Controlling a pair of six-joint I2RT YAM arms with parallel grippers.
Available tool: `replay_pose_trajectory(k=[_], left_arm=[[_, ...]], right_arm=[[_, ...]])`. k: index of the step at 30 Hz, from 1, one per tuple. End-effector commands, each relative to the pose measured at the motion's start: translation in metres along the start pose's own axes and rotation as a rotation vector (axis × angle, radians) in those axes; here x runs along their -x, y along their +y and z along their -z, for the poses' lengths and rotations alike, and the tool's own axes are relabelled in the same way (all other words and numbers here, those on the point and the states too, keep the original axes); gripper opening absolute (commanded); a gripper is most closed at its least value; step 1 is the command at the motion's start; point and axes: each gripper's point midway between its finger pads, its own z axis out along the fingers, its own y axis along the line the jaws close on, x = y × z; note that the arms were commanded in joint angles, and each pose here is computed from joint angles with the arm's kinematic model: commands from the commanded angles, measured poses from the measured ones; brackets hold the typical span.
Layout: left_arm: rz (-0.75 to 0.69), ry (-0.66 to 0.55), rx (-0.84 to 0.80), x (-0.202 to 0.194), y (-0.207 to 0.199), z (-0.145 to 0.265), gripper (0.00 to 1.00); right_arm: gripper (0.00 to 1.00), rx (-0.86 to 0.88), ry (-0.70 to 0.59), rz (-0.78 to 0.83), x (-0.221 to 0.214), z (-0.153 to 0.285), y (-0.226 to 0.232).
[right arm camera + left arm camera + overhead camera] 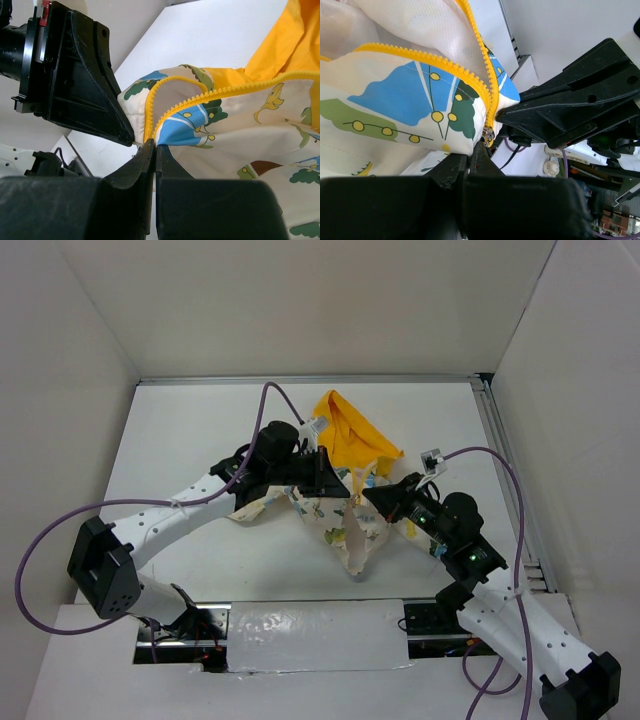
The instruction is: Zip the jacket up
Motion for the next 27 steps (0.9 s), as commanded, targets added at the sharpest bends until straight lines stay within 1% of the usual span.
replay_pose_trajectory(k=[1,5,8,14,23,27], left_arm=[[-0.032,-0.039,-0.087,0.01,-0.024,0.009,0.0],[-0.03,-0.034,-0.078,0.009,-0.021,0.009,0.0],[-0.028,-0.031,-0.076,0.006,-0.019,0.009,0.0],[-0.044,-0.012,-0.114,0.001,-0.024,0.012,0.0],[-0.036,0.045,-0.164,-0.007,-0.03,0.009,0.0],[0.001,0.067,-0.169,-0.009,-0.032,0.007,0.0]], right_arm=[[0.0,0.047,-0.076,0.016,0.019,-0.002,0.012],[0.0,0.047,-0.094,0.011,0.022,-0.002,0.012],[0.0,0.015,-0.115,0.003,0.025,-0.001,0.007],[0.0,0.001,-0.11,0.0,0.023,-0.002,0.003],[0.0,0.068,-0.092,0.014,0.02,-0.005,0.013],[0.0,0.086,-0.082,0.026,0.013,-0.004,0.013]])
